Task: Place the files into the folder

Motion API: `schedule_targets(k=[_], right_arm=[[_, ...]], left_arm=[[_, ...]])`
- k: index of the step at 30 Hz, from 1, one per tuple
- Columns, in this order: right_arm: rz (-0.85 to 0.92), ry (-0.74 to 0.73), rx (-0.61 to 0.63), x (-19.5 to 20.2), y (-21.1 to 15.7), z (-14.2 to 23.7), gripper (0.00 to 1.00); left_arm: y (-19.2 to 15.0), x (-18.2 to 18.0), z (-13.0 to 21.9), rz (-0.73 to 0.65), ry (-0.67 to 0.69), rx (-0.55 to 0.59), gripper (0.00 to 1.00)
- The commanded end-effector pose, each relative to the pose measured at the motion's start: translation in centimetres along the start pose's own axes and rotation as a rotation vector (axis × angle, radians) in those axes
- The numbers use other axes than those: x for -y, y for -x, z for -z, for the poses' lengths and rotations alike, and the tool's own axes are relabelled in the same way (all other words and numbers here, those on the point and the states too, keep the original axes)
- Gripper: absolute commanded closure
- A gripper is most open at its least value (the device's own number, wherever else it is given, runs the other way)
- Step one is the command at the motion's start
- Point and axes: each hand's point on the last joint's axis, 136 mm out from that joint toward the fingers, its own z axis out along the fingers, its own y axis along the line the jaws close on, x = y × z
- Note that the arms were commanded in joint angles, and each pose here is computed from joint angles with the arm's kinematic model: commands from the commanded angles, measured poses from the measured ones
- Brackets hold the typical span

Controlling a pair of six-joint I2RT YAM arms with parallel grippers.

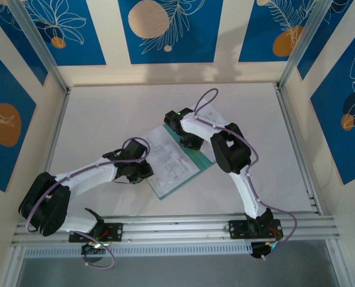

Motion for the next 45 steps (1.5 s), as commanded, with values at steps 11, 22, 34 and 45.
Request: schedule_targets(k=[11, 22, 34, 45], right_arm=[[0.172, -0.323, -0.571, 2.6, -15.4, -10.2, 0.96], [0.141, -0.166, -0.533, 0.8, -12.5, -6.0, 0.97], [0.010, 0.083, -0.503, 0.0, -7.2, 0.0, 0.94], [-0.076, 0.237, -0.445, 1.0, -3.4, 5.3, 0.92]], left_arm=[[-0.1, -1.1, 0.2, 0.024, 0.022, -0.008, 0.78], [-0.2, -1.0, 0.3, 0.019, 0.013, -0.011, 0.78], [-0.5, -0.9, -1.4, -0.002, 0.021, -0.054, 0.77], [-0.4, -0.9, -2.3, -0.015, 0.044, -0.075, 0.76]])
